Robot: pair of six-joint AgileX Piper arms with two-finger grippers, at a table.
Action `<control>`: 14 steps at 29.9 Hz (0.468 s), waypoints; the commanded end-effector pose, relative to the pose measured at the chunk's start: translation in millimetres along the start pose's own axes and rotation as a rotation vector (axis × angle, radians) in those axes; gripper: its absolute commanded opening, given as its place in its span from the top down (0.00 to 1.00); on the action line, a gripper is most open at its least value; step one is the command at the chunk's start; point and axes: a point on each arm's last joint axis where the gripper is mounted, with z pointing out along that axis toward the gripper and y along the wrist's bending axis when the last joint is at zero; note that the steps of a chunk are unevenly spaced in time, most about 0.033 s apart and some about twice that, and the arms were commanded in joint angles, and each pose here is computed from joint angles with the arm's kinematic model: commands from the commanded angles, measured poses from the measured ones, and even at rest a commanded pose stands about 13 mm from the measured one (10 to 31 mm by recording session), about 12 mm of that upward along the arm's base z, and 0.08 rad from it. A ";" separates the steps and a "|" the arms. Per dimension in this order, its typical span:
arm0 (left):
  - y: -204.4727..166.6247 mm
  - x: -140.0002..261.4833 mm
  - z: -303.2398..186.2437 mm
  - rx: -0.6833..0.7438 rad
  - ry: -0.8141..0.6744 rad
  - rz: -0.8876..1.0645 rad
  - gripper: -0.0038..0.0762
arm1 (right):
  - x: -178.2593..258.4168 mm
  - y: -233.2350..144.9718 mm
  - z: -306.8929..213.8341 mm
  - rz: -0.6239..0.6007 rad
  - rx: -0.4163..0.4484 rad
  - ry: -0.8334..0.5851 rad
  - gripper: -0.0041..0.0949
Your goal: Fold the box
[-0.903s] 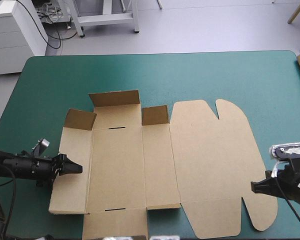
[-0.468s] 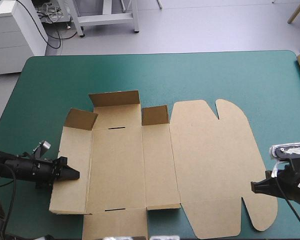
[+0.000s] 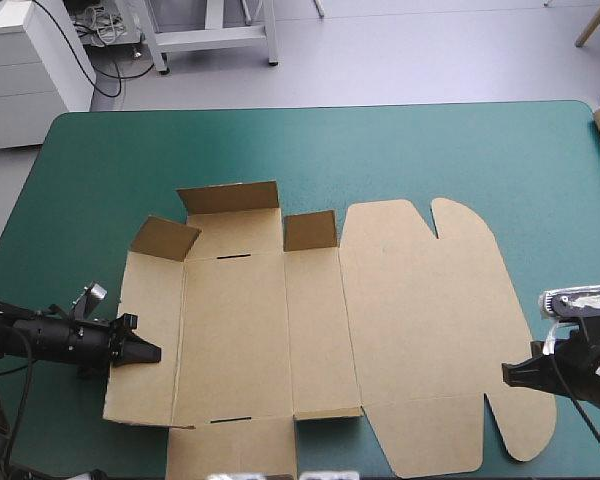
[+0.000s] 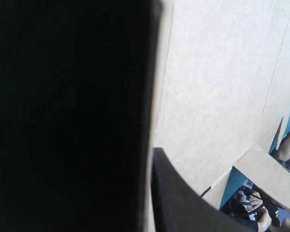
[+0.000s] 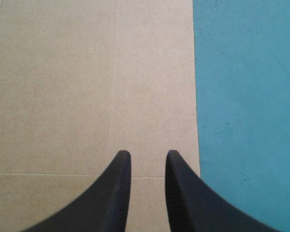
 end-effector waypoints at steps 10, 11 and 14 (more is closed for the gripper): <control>-72.9 -59.2 -43.2 -0.268 -0.019 0.415 0.96 | -8.8 -1.2 -5.6 -0.009 0.017 -0.071 0.73; -84.1 -64.2 -44.7 -0.300 -0.016 0.470 0.96 | -8.8 -1.3 -5.6 -0.010 0.018 -0.071 0.73; -129.3 -80.8 -52.7 -0.430 -0.032 0.654 0.96 | -8.8 -1.3 -5.6 -0.010 0.018 -0.071 0.73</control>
